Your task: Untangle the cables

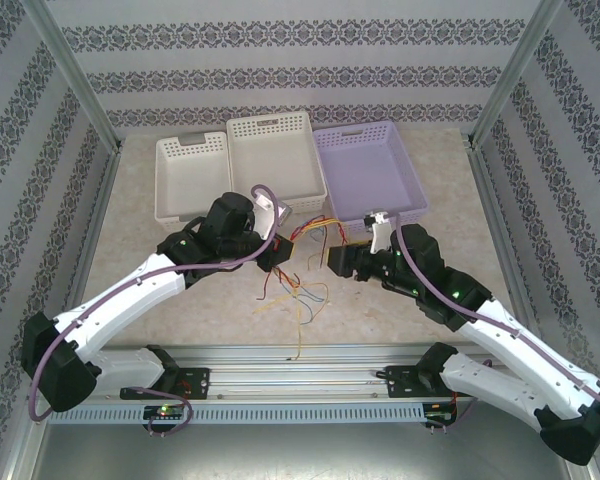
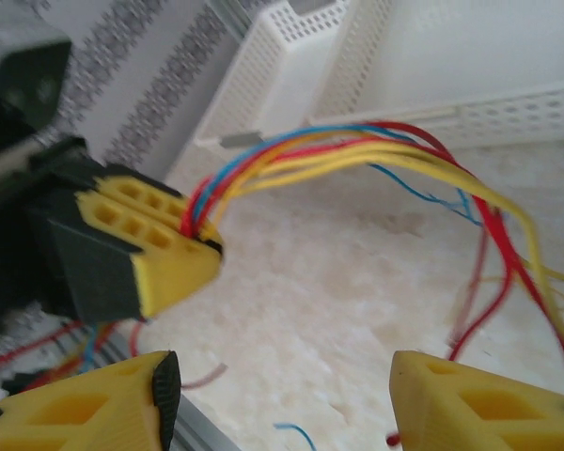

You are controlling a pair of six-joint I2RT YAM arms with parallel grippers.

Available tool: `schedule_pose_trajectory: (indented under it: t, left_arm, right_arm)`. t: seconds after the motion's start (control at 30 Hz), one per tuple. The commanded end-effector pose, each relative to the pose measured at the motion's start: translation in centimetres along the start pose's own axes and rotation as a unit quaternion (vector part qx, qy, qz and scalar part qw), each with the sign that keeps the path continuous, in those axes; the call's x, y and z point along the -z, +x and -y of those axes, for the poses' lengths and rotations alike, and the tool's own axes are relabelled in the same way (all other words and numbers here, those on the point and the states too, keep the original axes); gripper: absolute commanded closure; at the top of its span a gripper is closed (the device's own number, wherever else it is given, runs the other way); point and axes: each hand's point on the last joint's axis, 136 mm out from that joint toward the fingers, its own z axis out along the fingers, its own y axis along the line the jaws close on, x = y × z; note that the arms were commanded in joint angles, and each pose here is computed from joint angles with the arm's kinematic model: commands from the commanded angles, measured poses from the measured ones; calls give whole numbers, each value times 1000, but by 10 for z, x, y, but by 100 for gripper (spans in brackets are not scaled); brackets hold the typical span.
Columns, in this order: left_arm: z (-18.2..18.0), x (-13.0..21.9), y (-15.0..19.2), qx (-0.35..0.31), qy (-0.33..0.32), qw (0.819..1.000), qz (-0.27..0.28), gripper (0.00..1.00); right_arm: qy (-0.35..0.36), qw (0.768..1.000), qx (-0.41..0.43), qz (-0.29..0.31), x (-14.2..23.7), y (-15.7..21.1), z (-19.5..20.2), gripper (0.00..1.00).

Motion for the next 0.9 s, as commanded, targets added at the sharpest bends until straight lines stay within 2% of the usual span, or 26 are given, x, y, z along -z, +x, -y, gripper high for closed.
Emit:
schedule_pose_trajectory:
  t: [0.0, 0.2, 0.47, 0.53, 0.77, 0.87]
  left_arm:
    - [8, 5, -12, 0, 22, 999, 30, 100]
    - [11, 6, -12, -2, 28, 999, 33, 100]
    - [11, 7, -13, -3, 30, 999, 37, 100]
    - [13, 7, -12, -2, 34, 999, 36, 100]
    - [17, 6, -9, -10, 40, 999, 30, 100]
    - [21, 4, -7, -15, 48, 998, 25, 100]
  right_arm:
    - [-60, 995, -32, 66, 0, -27, -21, 40]
    - [-50, 989, -69, 121, -3, -42, -8, 43]
    - [-53, 987, -133, 68, -26, -28, -3, 43]
    - [-45, 987, -137, 70, -28, -27, 1, 44]
    - [-27, 981, -132, 136, -10, -50, 9, 54]
    - [-17, 980, -132, 146, -8, -57, 13, 55]
